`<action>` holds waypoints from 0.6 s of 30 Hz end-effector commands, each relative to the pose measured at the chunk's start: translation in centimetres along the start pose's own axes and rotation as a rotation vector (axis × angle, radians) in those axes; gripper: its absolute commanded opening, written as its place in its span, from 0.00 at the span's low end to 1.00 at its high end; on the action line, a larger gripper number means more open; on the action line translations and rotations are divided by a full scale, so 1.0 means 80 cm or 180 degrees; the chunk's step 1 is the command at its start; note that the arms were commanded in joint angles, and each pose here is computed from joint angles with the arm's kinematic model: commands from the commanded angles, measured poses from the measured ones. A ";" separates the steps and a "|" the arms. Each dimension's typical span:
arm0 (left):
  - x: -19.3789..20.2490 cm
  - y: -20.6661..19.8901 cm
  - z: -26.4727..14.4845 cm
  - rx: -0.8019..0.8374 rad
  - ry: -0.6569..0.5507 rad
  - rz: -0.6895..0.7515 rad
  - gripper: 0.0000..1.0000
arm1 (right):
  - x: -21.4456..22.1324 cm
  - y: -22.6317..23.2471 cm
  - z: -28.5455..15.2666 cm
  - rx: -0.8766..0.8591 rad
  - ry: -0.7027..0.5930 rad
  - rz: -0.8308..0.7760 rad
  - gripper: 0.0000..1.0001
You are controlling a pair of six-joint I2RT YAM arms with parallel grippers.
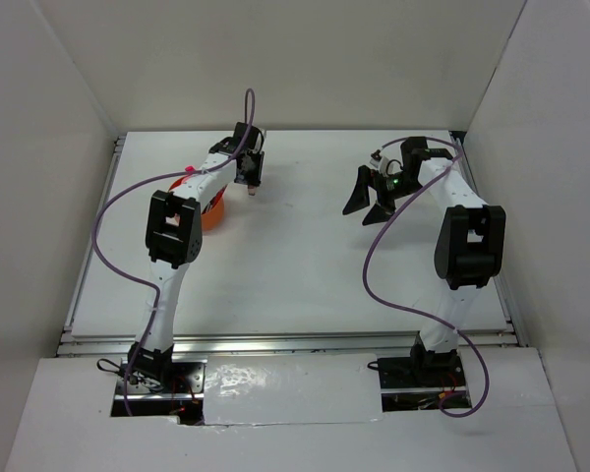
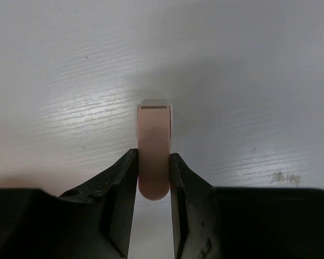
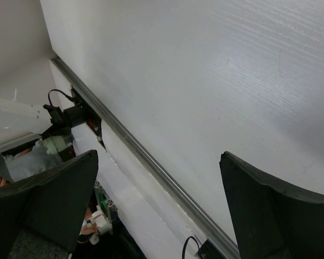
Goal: Sort the stationery into containers
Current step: Pick up the stapler from the center of the board.
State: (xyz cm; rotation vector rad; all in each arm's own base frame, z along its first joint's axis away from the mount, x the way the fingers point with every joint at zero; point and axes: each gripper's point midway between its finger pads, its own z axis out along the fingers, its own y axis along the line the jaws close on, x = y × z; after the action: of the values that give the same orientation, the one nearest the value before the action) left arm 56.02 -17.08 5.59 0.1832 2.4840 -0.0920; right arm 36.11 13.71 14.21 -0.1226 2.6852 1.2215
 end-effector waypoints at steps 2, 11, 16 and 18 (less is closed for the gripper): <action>0.009 -0.006 0.003 0.0052 0.0074 0.0060 0.34 | -0.006 0.013 -0.010 -0.0072 -0.0068 -0.0085 1.00; -0.038 -0.046 -0.065 0.0301 -0.0385 0.0288 0.00 | -0.005 0.015 -0.012 -0.0082 -0.0080 -0.0100 0.99; -0.094 -0.120 -0.178 0.0674 -0.1013 0.0558 0.00 | -0.004 0.017 -0.014 -0.0073 -0.0096 -0.0118 0.99; -0.102 -0.134 -0.210 0.0813 -0.1108 0.0567 0.00 | -0.004 0.018 -0.015 -0.0073 -0.0103 -0.0125 0.99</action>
State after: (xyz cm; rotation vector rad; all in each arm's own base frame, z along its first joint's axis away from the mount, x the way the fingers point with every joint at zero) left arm 51.53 -23.21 12.02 0.3997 2.3734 -0.1953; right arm 36.10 13.74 14.25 -0.1230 2.6835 1.2257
